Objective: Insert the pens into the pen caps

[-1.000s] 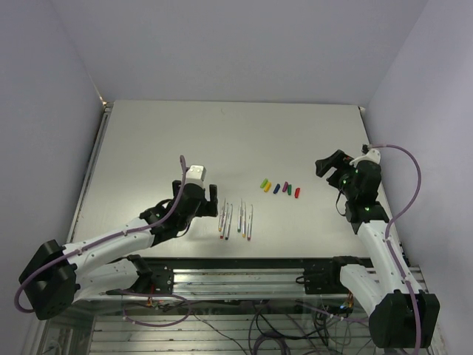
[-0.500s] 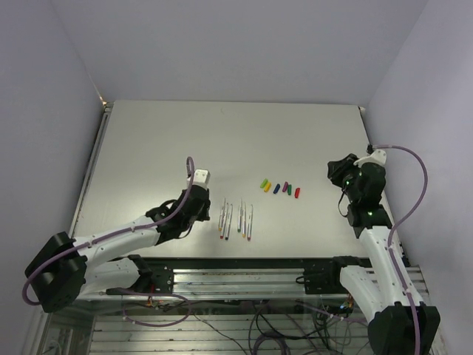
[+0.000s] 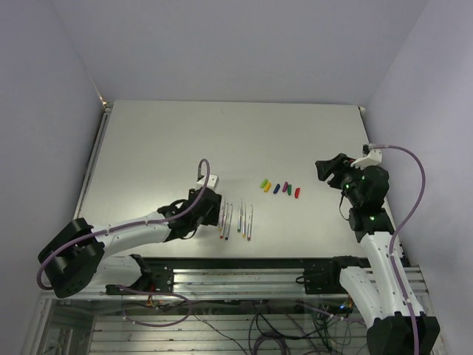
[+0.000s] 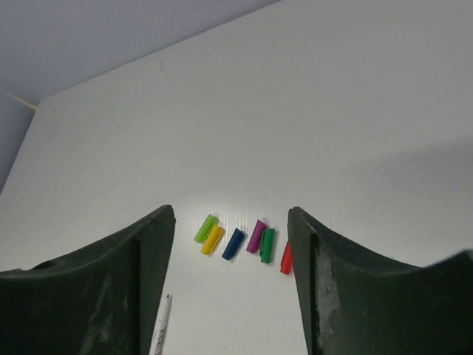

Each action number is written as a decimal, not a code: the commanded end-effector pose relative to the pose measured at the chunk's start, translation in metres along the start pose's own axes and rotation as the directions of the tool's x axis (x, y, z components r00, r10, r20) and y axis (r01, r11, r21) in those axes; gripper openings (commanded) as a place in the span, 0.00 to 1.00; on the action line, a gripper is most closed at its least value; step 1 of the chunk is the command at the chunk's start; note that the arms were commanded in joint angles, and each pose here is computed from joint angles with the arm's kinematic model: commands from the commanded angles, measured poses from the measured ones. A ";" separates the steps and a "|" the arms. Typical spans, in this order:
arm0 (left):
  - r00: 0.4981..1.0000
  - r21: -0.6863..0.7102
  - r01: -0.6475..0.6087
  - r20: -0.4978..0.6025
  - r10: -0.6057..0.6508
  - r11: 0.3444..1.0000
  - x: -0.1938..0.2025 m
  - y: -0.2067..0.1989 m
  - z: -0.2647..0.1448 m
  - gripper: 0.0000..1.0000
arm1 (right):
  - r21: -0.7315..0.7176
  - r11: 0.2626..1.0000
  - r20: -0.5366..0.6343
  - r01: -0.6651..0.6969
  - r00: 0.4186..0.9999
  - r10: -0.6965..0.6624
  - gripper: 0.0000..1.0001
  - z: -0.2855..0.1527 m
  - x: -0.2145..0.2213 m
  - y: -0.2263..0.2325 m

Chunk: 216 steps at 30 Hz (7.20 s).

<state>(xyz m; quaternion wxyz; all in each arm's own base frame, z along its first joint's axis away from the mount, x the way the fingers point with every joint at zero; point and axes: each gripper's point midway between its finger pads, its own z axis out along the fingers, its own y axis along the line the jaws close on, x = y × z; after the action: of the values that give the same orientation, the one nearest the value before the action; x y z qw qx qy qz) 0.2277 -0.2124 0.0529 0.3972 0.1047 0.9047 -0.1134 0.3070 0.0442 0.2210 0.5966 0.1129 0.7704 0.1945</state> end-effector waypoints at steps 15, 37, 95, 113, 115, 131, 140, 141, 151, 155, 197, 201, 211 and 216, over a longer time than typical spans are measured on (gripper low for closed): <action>0.999 0.014 -0.045 -0.005 0.045 0.999 -0.009 -0.026 0.008 0.66 | -0.017 1.000 0.031 0.004 1.000 -0.003 0.59 -0.025 -0.012 0.012; 0.999 -0.018 -0.045 -0.014 0.045 0.999 -0.004 -0.030 0.022 0.56 | 0.020 1.000 0.012 0.008 1.000 -0.008 0.52 -0.028 -0.001 0.001; 0.910 -0.158 -0.165 -0.406 0.088 0.974 0.076 0.002 0.017 0.38 | -0.015 1.000 -0.062 -0.003 0.998 0.002 0.58 -0.016 0.010 0.007; 0.902 -0.173 -0.181 -0.422 0.094 0.968 0.086 0.007 0.025 0.07 | -0.015 1.000 -0.137 0.011 0.990 -0.013 0.55 -0.008 0.026 0.005; 0.918 -0.170 -0.174 -0.383 0.098 0.970 0.075 0.005 0.025 0.07 | -0.010 1.000 -0.146 0.021 0.989 -0.022 0.52 -0.005 0.027 0.008; 0.988 -0.149 -0.006 -0.153 -0.017 0.989 -0.006 0.023 0.013 0.07 | -0.042 0.981 -0.356 0.190 0.914 -0.193 0.43 0.060 0.117 0.092; 0.990 -0.104 0.043 -0.129 -0.056 0.994 -0.004 0.023 0.012 0.07 | 0.014 0.958 -0.442 0.285 0.862 -0.249 0.38 0.109 0.150 0.113; 0.991 -0.102 0.046 -0.121 -0.058 0.994 -0.004 0.024 0.011 0.07 | 0.023 0.958 -0.451 0.286 0.858 -0.245 0.37 0.113 0.154 0.113; 0.998 -0.053 0.058 -0.033 -0.060 0.997 -0.022 0.019 0.004 0.07 | 0.073 0.962 -0.535 0.262 0.825 -0.184 0.36 0.120 0.193 0.102; 0.998 -0.053 0.027 -0.049 -0.030 0.998 -0.024 0.018 0.007 0.07 | 0.080 0.965 -0.552 0.248 0.818 -0.164 0.36 0.117 0.205 0.098; 0.993 -0.043 0.004 -0.117 -0.009 0.999 -0.005 0.015 0.019 0.07 | 0.200 0.923 -0.610 0.330 0.779 -0.146 0.49 0.124 0.238 0.064; 0.993 -0.047 0.002 -0.114 -0.007 0.999 -0.006 0.015 0.020 0.07 | 0.198 0.919 -0.609 0.340 0.778 -0.157 0.49 0.130 0.239 0.065; 0.994 -0.059 0.002 -0.108 -0.008 0.998 -0.008 0.017 0.021 0.07 | 0.183 0.921 -0.637 0.344 0.755 -0.155 0.39 0.131 0.249 0.065; 0.994 -0.054 0.007 -0.104 -0.012 0.999 -0.009 0.016 0.020 0.07 | 0.196 0.911 -0.655 0.363 0.740 -0.154 0.31 0.125 0.254 0.057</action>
<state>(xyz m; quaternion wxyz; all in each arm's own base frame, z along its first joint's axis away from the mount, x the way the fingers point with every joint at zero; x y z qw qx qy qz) 0.2394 -0.1942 0.0300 0.3286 0.1016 0.9364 -0.0689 0.3704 0.2269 0.0151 0.3314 0.0292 0.9425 0.0318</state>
